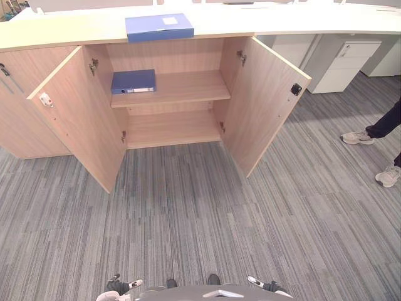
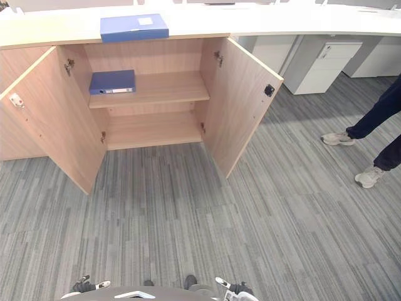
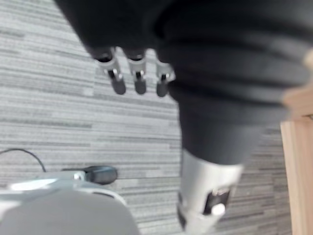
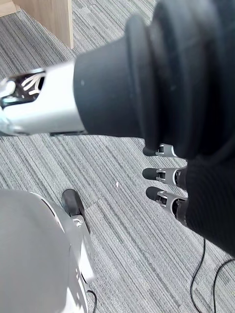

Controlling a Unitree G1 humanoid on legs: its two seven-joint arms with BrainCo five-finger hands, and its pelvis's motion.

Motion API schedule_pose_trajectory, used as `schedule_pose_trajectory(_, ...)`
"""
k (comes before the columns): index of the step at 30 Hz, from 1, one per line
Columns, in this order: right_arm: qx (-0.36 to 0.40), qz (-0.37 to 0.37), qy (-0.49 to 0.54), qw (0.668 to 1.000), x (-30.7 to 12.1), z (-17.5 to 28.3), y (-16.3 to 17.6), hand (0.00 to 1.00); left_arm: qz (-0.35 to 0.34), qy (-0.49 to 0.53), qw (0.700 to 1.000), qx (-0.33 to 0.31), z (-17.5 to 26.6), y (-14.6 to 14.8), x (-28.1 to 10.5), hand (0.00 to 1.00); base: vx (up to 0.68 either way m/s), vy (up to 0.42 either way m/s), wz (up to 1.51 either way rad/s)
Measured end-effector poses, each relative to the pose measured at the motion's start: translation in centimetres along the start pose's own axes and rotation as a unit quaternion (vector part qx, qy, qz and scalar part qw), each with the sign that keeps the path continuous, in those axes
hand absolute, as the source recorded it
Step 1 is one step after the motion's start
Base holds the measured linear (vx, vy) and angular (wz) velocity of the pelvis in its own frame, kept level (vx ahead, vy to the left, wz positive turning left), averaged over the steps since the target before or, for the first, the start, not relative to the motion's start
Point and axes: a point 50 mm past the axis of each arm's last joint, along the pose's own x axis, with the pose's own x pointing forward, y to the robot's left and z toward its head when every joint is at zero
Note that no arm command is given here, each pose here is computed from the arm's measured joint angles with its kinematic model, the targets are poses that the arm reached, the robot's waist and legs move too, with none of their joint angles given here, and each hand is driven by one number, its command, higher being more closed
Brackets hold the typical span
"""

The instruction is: Walk over to the cabinet, pick up the folder, carry it to the office cabinet, place the folder inside the office cabinet, then close the office cabinet door

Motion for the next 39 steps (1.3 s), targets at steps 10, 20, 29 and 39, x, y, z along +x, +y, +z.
schedule_pose_trajectory(10, -0.029, 0.012, -0.023, 0.999, 0.1, 1.7, 1.3, 0.00, 0.010, -0.018, 1.000, 0.004, 1.3, 0.4, 0.2, 0.00, 0.01, 0.005, -0.17)
schedule_pose_trajectory(20, -0.022, 0.011, -0.037, 0.999, 0.1, 2.4, 1.2, 0.00, 0.004, -0.038, 0.999, 0.000, 3.0, -0.4, 0.5, 0.00, 0.20, 0.041, 0.19)
schedule_pose_trajectory(29, -0.005, -0.009, -0.031, 0.999, 0.0, 1.4, -0.2, 0.00, -0.025, -0.045, 0.996, -0.077, 3.4, -3.5, 0.1, 0.00, 0.47, -0.166, 0.42)
schedule_pose_trajectory(39, -0.011, -0.009, -0.050, 0.999, -0.2, 1.8, -0.3, 0.00, -0.017, -0.086, 0.988, -0.124, 5.3, -3.4, -0.1, 0.00, 0.33, -0.039, -0.14)
